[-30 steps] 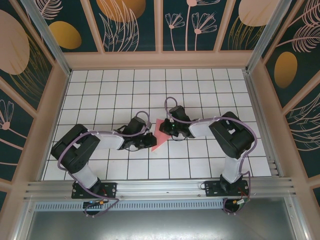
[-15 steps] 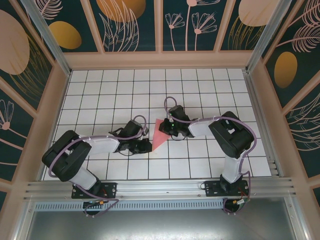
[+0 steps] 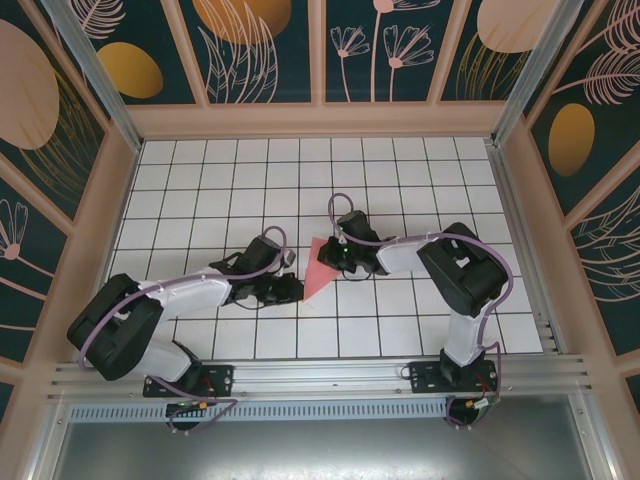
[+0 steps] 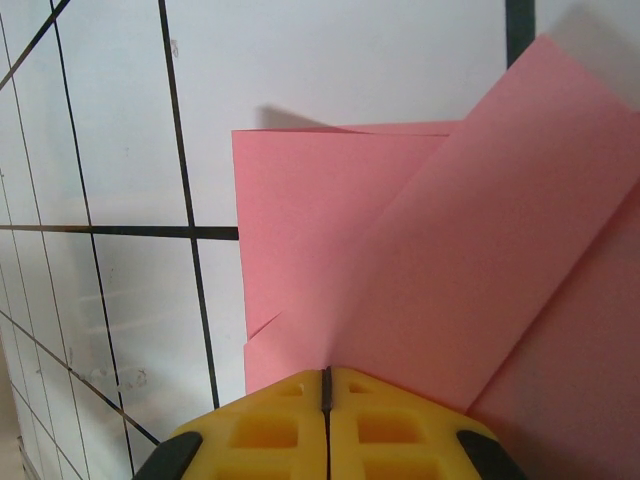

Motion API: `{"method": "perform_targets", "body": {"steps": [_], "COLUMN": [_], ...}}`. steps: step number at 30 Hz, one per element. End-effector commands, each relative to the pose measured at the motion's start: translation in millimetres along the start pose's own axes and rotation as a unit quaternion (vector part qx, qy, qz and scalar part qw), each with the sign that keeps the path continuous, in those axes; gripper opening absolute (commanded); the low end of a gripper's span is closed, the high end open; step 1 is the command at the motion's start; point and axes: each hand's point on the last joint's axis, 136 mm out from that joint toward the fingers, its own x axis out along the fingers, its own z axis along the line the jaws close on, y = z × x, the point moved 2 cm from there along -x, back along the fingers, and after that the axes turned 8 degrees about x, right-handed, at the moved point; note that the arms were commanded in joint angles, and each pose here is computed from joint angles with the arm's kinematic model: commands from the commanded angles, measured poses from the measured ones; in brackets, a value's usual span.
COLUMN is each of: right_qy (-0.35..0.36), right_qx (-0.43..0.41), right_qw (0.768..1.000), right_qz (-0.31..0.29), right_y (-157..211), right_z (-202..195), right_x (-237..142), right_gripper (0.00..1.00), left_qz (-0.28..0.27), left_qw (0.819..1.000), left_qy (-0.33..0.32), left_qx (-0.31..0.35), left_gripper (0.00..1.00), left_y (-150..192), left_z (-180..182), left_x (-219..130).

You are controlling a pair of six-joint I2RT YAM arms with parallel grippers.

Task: Fold a paper plane with a square sheet of paper (pick it up from the middle)
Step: Fourth fold the wing at the center of the table.

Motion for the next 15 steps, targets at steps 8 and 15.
{"method": "perform_targets", "body": {"steps": [8,15], "right_qy": [0.105,0.11], "right_qx": [0.032,0.032], "right_qw": [0.994,0.993], "right_qz": [0.01,0.008], "right_y": [14,14], "right_z": [-59,-61], "right_x": [12,10], "right_gripper": [0.08,0.08], "left_qz": [0.0,0.056], "left_qw": [1.0,0.997], "left_qy": [0.015,-0.037], "left_qx": [-0.026,-0.036], "left_gripper": [0.2,0.16], "left_y": [-13,34], "left_z": [1,36], "left_x": [28,23]}}
